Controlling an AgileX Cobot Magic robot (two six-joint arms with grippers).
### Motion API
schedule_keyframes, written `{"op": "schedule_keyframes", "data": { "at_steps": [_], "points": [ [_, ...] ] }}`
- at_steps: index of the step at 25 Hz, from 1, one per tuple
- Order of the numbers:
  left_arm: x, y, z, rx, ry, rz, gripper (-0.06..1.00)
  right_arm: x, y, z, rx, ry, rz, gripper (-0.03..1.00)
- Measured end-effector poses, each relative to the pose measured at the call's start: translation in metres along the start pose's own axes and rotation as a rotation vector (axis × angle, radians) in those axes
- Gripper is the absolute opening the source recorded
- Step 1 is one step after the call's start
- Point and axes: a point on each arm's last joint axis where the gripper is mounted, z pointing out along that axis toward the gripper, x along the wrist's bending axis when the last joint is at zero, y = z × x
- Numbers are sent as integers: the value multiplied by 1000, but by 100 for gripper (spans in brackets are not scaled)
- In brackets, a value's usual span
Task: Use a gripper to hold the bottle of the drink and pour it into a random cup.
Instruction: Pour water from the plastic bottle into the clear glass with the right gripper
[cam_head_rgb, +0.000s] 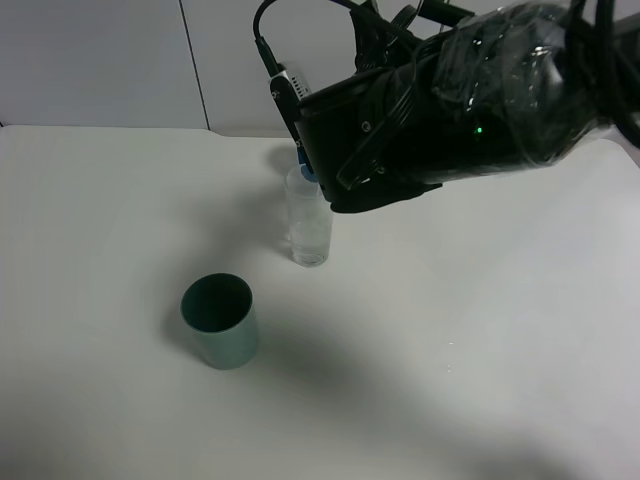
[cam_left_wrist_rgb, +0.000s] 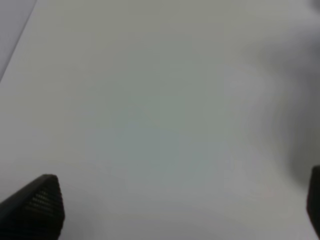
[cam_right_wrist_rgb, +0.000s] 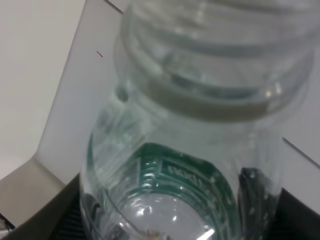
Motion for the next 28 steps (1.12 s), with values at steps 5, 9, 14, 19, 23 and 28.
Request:
{"op": "schedule_keyframes", "data": {
  "at_steps": [5,9,14,19,23,28],
  "points": [
    [0,0,0,0,0,0,98,0,0,0,0,-1,-21,57],
    [0,0,0,0,0,0,98,-1,0,0,1,-14,-51,57],
    [0,0,0,0,-1,0,98,-1,0,0,1,-15,-65,57],
    [0,0,0,0,-1,0,98,-2,0,0,2,-23,-72,57],
    [0,0,0,0,-1,0,98,-2,0,0,2,-25,-95,57],
    [0,0,0,0,-1,0,98,-3,0,0,3,-32,-116,57]
  ]
}}
